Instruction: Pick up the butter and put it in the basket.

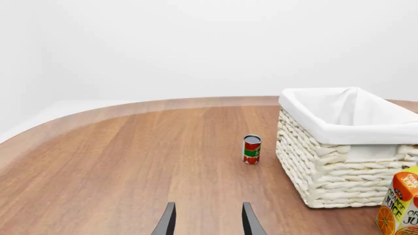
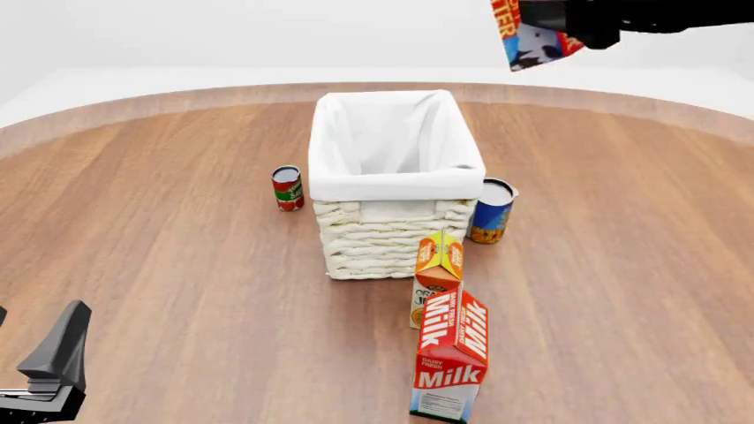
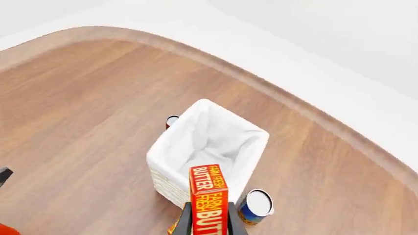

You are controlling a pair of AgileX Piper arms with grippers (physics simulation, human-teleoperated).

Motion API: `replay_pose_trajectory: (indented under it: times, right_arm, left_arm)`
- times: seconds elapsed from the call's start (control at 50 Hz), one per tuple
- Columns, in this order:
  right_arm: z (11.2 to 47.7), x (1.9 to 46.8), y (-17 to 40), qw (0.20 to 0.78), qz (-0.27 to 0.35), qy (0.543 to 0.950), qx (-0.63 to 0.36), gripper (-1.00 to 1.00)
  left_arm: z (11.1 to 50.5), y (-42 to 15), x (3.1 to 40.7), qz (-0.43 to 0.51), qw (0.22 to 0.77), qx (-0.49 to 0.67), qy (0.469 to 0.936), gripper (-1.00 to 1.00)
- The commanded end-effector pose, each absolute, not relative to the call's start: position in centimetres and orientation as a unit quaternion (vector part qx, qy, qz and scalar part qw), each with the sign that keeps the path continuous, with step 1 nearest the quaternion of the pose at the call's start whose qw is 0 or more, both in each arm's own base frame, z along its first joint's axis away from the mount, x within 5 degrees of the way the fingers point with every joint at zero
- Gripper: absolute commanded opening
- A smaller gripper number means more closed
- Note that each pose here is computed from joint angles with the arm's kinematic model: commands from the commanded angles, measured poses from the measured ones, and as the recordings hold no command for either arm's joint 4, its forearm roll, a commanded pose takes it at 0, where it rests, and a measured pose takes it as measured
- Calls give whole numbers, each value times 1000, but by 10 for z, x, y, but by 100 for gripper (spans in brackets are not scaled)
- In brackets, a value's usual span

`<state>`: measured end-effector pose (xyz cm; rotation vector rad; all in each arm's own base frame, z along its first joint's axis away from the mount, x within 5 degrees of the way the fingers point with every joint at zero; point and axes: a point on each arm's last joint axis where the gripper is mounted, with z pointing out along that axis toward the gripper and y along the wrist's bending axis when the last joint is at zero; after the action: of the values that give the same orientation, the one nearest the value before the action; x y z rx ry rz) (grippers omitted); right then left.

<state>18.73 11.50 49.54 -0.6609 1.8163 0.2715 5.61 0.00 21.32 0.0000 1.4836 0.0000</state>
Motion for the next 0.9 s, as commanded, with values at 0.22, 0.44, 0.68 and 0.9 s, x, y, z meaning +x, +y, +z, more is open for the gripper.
replay_pose_trajectory:
  times: [0.22, 0.44, 0.68, 0.9]
  right_arm:
    - [518, 210, 143, 582, 226, 761, -175, -100]
    - [492, 231, 181, 552, 246, 773, -195, -100]
    - [459, 264, 206, 525, 234, 795, -197, -100]
    - [434, 288, 219, 510, 216, 807, -206, -100]
  left_arm:
    - [213, 0, 56, 0, 737, 0, 676, 100]
    - [213, 0, 56, 0, 737, 0, 676, 100]
    - [213, 0, 56, 0, 737, 0, 676, 100]
    - [213, 0, 56, 0, 737, 0, 676, 100]
